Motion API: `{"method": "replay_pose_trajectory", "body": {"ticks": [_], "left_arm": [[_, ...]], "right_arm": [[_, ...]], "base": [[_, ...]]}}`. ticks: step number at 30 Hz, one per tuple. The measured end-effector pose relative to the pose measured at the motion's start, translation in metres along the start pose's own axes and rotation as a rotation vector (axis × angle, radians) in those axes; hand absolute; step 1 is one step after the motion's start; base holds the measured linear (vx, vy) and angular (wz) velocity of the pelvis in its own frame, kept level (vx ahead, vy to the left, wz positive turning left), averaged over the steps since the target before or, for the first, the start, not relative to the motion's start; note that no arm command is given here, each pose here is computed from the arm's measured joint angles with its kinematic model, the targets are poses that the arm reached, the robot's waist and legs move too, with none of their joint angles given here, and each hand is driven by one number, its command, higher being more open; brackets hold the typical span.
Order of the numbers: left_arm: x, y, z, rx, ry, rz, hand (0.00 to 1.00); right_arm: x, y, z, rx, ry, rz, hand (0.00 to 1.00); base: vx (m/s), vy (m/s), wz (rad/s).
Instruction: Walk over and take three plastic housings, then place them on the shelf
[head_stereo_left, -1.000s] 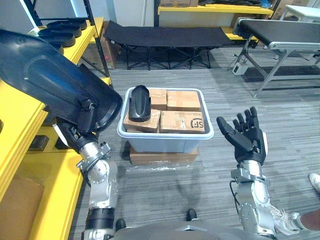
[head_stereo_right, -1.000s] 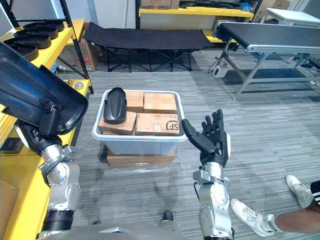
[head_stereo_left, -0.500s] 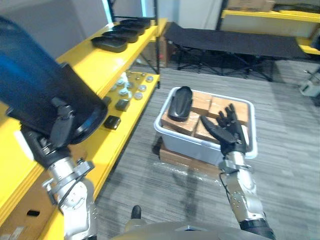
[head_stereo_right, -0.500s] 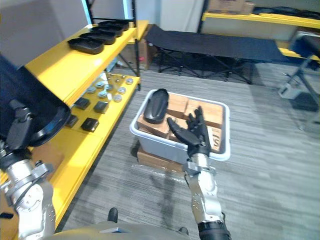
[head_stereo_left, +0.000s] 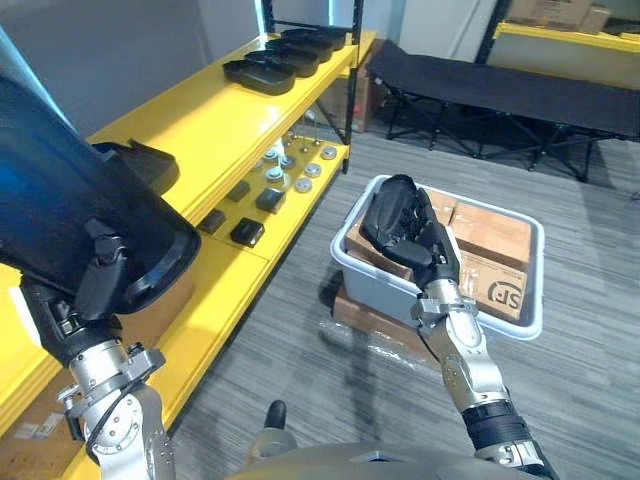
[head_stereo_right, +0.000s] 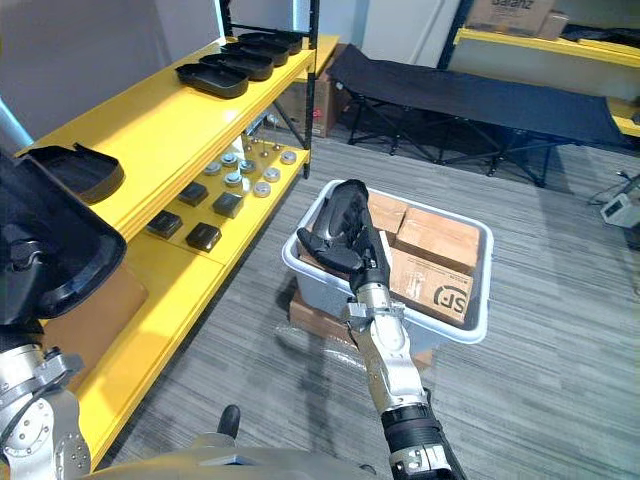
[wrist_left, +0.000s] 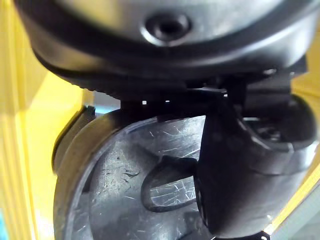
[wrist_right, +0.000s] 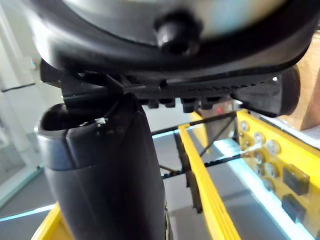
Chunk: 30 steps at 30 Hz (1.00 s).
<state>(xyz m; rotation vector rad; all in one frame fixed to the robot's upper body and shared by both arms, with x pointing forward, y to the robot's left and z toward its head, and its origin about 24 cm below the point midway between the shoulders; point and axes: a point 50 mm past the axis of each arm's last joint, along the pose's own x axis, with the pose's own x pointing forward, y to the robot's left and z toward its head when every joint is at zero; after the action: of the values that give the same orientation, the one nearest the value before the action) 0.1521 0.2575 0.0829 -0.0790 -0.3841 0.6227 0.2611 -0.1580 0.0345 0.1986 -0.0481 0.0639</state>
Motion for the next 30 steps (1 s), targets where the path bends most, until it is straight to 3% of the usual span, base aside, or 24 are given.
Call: {"method": "replay_pose_trajectory", "body": {"ticks": [4, 6, 9, 13, 16, 30], "left_arm": [[-0.003, -0.024, -0.01, -0.003, 0.077, -0.117, 0.0], [-0.003, -0.023, -0.011, 0.025, 0.089, -0.121, 0.0], [0.003, -0.022, -0.007, 0.055, 0.061, -0.184, 0.0], [0.017, -0.043, 0.001, 0.058, -0.008, -0.368, 0.0], [0.017, -0.055, 0.004, 0.025, -0.041, -0.424, 0.0], [0.011, -0.056, 0.001, -0.032, -0.029, -0.279, 0.0]], "right_arm": [[-0.001, -0.009, 0.003, -0.046, 0.002, -0.011, 1.0], [-0.002, -0.006, 0.001, -0.02, 0.006, 0.009, 1.0], [-0.008, -0.003, 0.0, 0.023, 0.011, 0.074, 1.0], [-0.022, -0.017, 0.012, 0.018, -0.043, 0.018, 1.0], [-0.022, -0.025, 0.02, 0.013, -0.085, -0.012, 1.0], [-0.023, -0.025, 0.03, -0.02, -0.156, 0.079, 1.0]], "base": [[-0.01, 0.025, 0.82], [0.01, 0.033, 0.48], [0.02, -0.045, 0.82], [0.02, -0.091, 1.09], [-0.04, -0.07, 0.21], [-0.09, -0.007, -0.03]]}}
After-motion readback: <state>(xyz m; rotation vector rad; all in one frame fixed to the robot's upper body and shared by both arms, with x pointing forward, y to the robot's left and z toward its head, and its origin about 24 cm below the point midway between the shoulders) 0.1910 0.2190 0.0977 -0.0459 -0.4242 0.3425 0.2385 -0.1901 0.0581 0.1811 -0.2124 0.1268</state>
